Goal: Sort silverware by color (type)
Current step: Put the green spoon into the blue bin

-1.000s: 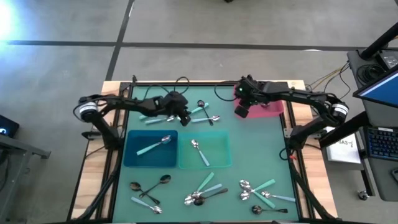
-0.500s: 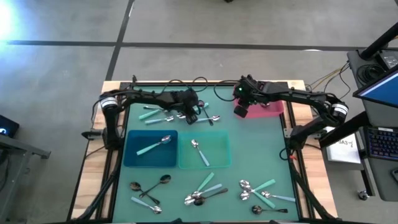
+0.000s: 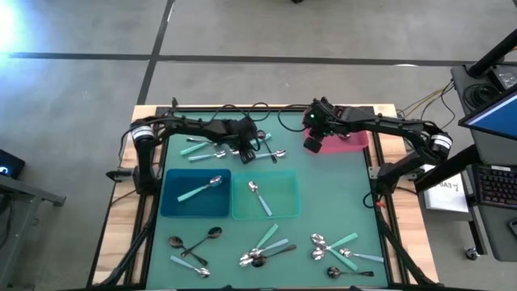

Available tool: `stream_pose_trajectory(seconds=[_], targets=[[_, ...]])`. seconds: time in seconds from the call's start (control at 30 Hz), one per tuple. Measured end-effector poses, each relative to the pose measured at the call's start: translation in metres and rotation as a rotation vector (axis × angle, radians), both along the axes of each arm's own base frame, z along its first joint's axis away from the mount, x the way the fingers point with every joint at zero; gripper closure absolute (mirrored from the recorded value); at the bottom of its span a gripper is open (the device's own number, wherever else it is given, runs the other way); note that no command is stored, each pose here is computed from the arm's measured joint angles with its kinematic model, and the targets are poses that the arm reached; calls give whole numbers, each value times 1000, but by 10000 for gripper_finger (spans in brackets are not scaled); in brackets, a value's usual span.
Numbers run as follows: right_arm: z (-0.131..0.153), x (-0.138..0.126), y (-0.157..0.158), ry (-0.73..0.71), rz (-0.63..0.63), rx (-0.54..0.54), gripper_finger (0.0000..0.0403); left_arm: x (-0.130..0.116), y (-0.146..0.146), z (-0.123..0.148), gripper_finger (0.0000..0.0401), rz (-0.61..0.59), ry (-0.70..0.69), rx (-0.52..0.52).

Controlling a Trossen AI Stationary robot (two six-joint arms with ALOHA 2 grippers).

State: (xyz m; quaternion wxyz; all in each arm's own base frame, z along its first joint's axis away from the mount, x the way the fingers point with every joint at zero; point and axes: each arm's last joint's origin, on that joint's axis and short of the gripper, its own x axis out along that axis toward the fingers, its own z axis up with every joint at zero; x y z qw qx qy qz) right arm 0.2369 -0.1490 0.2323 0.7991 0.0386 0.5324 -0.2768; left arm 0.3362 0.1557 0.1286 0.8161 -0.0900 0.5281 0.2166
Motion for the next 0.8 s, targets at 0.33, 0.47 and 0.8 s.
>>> stream_pose_trajectory(seconds=[0.33,0.47,0.8], targets=[[0,0,0,-7,-17,6,321,7,3,23,381,0,102,-40],[0,0,0,-8,-17,6,321,7,4,38,390,-22,177,-62],[0,0,0,-10,-18,4,321,-2,3,72,390,-25,386,-70]])
